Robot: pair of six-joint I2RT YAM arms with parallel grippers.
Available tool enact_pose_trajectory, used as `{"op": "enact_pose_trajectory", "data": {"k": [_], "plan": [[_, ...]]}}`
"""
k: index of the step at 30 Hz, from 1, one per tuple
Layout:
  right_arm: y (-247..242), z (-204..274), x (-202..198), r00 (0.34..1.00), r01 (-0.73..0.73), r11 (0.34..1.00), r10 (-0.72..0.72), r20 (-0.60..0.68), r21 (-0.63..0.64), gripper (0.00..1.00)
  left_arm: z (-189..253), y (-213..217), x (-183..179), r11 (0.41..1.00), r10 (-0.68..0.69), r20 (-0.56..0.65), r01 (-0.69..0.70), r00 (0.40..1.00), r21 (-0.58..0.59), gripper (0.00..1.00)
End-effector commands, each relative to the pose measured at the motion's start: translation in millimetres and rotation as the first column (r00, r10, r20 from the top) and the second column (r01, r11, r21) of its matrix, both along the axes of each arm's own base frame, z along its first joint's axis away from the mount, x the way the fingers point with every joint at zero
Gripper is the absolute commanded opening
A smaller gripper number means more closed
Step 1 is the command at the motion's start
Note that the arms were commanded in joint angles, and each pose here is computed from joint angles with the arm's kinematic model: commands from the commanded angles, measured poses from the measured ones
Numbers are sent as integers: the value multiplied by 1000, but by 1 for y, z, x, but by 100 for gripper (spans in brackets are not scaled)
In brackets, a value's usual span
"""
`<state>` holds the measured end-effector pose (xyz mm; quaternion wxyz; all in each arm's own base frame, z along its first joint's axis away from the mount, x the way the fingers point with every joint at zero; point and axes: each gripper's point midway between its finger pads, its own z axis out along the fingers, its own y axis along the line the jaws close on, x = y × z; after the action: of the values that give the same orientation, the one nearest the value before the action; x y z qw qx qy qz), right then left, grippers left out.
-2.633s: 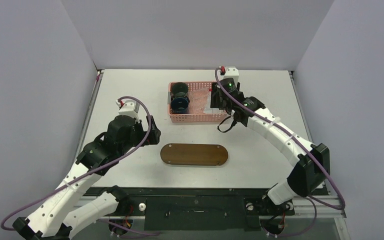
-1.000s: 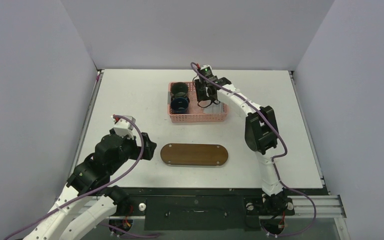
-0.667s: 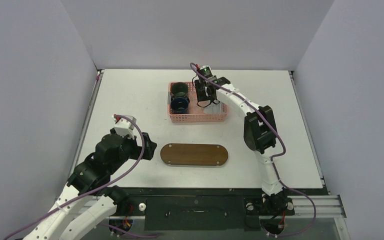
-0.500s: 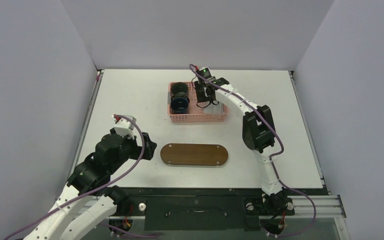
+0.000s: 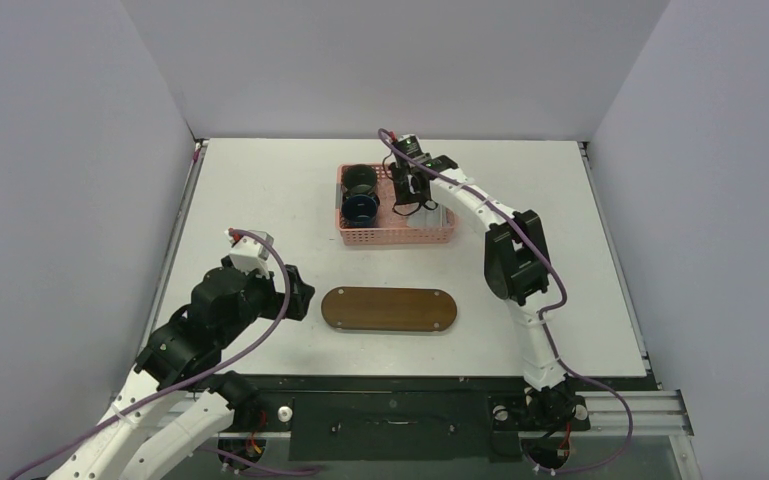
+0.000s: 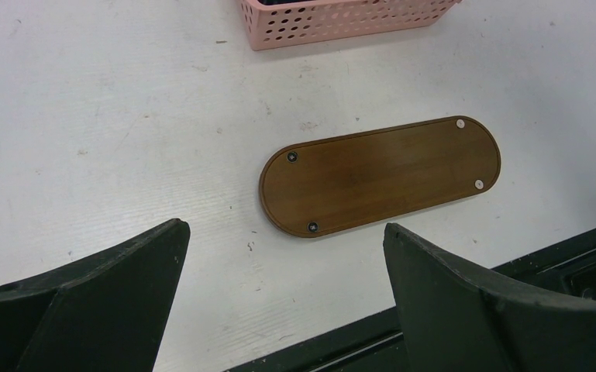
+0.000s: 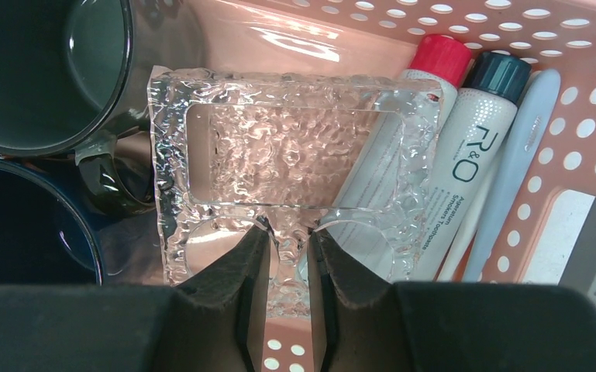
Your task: Prepare toiletry sets of a toothbrush and toothpaste on the tray
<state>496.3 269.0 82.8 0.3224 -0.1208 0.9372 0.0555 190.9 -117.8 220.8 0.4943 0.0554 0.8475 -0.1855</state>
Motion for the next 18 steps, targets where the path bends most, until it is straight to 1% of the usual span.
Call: {"op": "enact_pose_trajectory", "data": {"k": [1, 8, 14, 18], "plan": [[-11, 55, 12, 991, 56, 998, -55, 120, -2, 0, 9, -4, 6, 1000, -8, 37, 9, 999, -19, 96], [-18, 106, 10, 973, 90, 996, -93, 211, 23, 0, 9, -4, 6, 1000, -8, 34, 9, 999, -19, 96], [-23, 136, 3, 959, 112, 992, -123, 257, 60, 0, 9, -4, 6, 1000, -10, 34, 11, 999, -19, 96], [-24, 148, -2, 951, 118, 989, -138, 275, 90, 0, 9, -4, 6, 1000, -9, 32, 10, 999, -20, 96]]}}
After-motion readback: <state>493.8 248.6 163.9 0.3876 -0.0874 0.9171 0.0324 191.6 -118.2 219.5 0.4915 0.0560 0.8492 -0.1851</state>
